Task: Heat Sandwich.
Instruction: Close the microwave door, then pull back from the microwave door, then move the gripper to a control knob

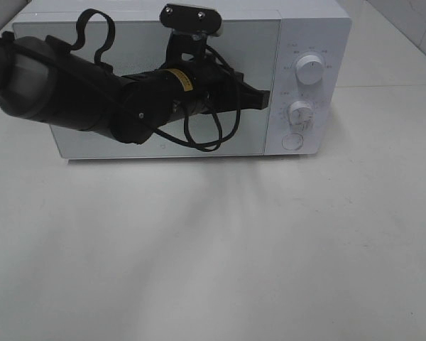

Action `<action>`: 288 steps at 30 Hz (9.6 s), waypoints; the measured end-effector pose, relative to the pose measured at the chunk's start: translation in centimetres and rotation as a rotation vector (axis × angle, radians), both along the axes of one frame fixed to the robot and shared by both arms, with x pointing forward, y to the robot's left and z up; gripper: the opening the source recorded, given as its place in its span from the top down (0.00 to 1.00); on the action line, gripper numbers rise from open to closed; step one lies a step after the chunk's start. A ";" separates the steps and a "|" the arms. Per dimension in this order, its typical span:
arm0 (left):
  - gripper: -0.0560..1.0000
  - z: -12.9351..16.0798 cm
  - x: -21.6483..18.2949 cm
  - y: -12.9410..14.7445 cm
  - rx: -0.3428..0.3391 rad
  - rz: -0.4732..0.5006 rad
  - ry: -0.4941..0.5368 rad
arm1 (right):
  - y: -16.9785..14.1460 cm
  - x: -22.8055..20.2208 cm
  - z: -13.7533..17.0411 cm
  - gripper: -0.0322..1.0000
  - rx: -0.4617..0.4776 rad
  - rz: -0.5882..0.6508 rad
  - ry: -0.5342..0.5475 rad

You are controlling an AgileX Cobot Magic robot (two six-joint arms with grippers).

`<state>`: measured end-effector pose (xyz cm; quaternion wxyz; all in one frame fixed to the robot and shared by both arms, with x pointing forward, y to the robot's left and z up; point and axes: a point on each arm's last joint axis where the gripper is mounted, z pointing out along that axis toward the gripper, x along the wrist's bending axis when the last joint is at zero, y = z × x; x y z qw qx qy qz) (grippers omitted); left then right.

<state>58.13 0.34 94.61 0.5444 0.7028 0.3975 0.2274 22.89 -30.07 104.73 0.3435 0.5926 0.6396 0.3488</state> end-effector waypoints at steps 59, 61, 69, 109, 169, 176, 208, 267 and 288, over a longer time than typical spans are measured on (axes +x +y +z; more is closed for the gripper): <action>0.03 8.4 -10.5 19.5 0.368 0.175 0.634 | 0.0 0.0 0.0 0.23 0.000 0.000 0.000; 0.03 9.1 -10.6 21.5 0.348 0.241 0.659 | 0.0 0.0 0.0 0.23 0.000 0.000 0.000; 0.03 10.7 -11.9 25.5 0.300 0.378 0.690 | 0.0 0.0 0.0 0.23 0.000 0.000 0.000; 0.03 8.4 -26.0 28.8 0.294 0.466 0.684 | 0.0 0.0 0.0 0.23 0.000 0.000 0.000; 0.03 10.8 -34.7 29.2 0.111 0.582 0.108 | 0.0 0.0 0.0 0.23 0.000 0.000 0.000; 0.03 10.8 -34.7 29.2 0.111 0.582 0.108 | 0.0 0.0 0.0 0.23 0.000 0.000 0.000; 0.03 10.8 -34.7 29.2 0.111 0.582 0.108 | 0.4 5.6 3.0 0.23 -0.001 0.004 -0.016; 0.03 10.8 -34.7 29.2 0.111 0.582 0.108 | 1.8 21.5 -4.8 0.23 0.074 -0.042 -0.341; 0.03 10.8 -34.7 29.2 0.111 0.582 0.108 | 8.9 21.7 -10.3 0.21 0.021 0.037 -0.277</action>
